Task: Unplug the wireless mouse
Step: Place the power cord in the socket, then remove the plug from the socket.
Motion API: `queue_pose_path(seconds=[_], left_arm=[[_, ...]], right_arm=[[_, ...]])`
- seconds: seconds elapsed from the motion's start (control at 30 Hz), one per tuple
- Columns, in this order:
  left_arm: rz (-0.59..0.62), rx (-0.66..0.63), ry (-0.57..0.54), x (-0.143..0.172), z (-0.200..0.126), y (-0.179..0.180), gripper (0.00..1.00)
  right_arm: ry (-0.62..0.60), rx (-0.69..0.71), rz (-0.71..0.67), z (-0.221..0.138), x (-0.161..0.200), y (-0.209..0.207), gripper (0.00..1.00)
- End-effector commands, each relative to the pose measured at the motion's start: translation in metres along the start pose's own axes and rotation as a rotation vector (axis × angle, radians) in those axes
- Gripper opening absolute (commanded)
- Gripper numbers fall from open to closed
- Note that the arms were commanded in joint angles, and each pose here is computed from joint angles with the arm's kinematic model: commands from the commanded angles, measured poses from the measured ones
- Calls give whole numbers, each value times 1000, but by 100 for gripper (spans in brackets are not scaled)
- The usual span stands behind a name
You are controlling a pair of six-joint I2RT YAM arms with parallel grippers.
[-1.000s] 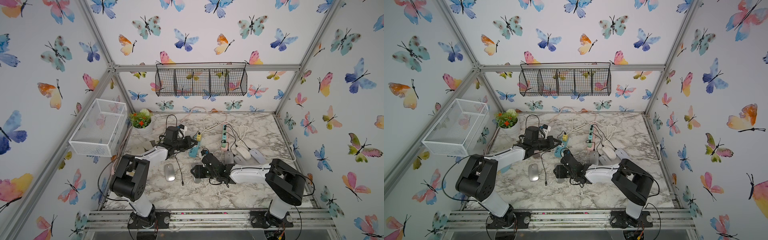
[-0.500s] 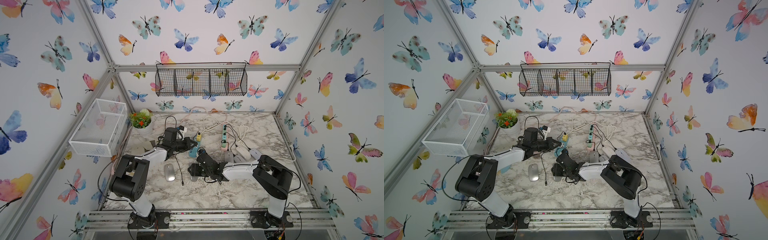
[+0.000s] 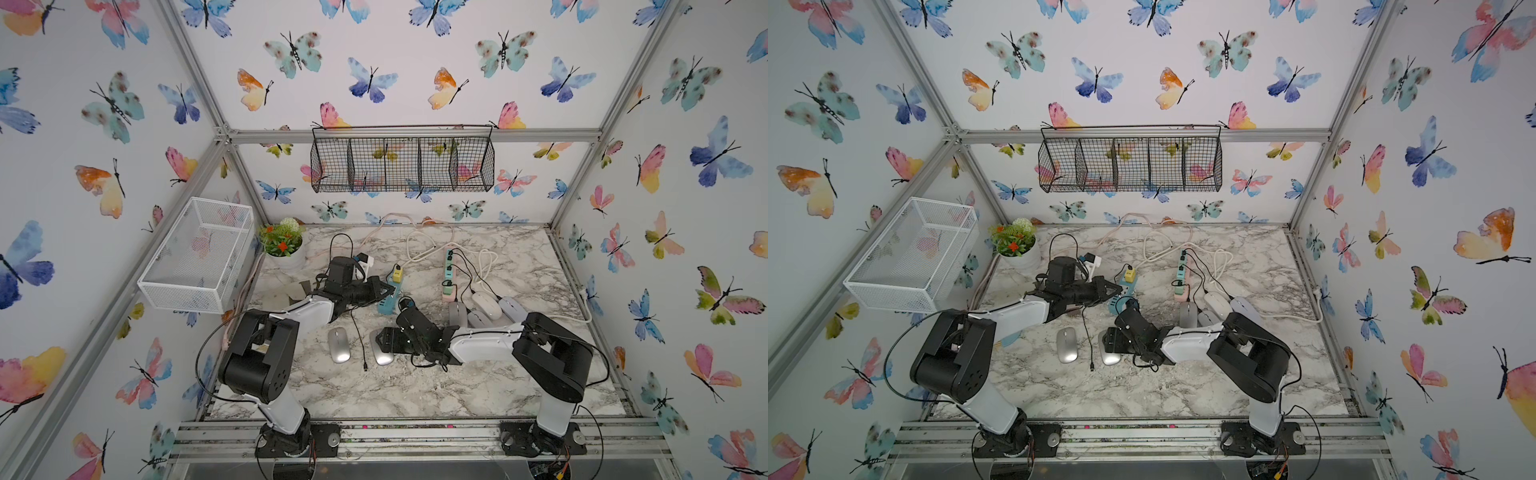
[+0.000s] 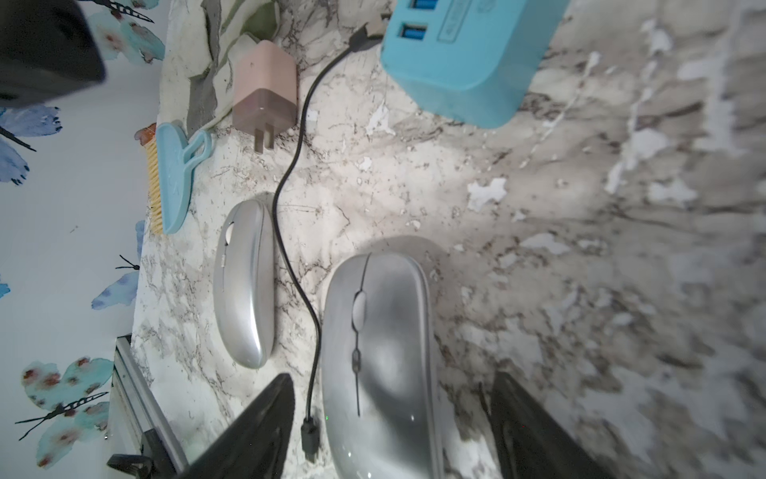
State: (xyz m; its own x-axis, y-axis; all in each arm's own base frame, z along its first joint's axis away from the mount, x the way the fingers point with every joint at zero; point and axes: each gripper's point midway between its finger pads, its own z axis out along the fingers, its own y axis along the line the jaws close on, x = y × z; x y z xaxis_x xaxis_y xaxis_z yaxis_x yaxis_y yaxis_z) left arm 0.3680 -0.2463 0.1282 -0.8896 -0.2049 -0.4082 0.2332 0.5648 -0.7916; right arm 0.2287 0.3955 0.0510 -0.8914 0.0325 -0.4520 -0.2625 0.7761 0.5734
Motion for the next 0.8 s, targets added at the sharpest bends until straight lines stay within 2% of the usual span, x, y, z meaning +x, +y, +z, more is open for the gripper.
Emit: queue_pose_path(seconds=[0.0, 0.07, 0.2, 0.27, 0.4, 0.47, 0.53, 0.63, 0.77], left_arm=[[71, -57, -10, 1, -6, -2, 0], [110, -130, -5, 4, -5, 3, 3], [182, -275, -21, 1, -5, 12, 34], [210, -331, -40, -5, -8, 14, 45], [273, -427, -74, -22, -15, 13, 73], [307, -464, -76, -32, -14, 11, 81], [343, -491, -62, -38, -7, 9, 86], [392, -547, -38, -48, 9, 9, 86], [425, -645, -22, -59, 28, 18, 80]], right_arm=[[-104, 29, -53, -30, -16, -5, 77], [-169, 82, -81, -48, -24, -18, 75], [-239, 191, -135, -75, -37, -44, 72], [-247, 222, -152, -83, -41, -52, 72], [-239, 230, -161, -93, -48, -61, 70], [-221, 183, -143, -95, -53, -63, 68], [-211, 113, -125, -100, -58, -62, 67], [-208, -1, -118, -109, -66, -56, 66], [-207, -24, -117, -117, -73, -59, 65]])
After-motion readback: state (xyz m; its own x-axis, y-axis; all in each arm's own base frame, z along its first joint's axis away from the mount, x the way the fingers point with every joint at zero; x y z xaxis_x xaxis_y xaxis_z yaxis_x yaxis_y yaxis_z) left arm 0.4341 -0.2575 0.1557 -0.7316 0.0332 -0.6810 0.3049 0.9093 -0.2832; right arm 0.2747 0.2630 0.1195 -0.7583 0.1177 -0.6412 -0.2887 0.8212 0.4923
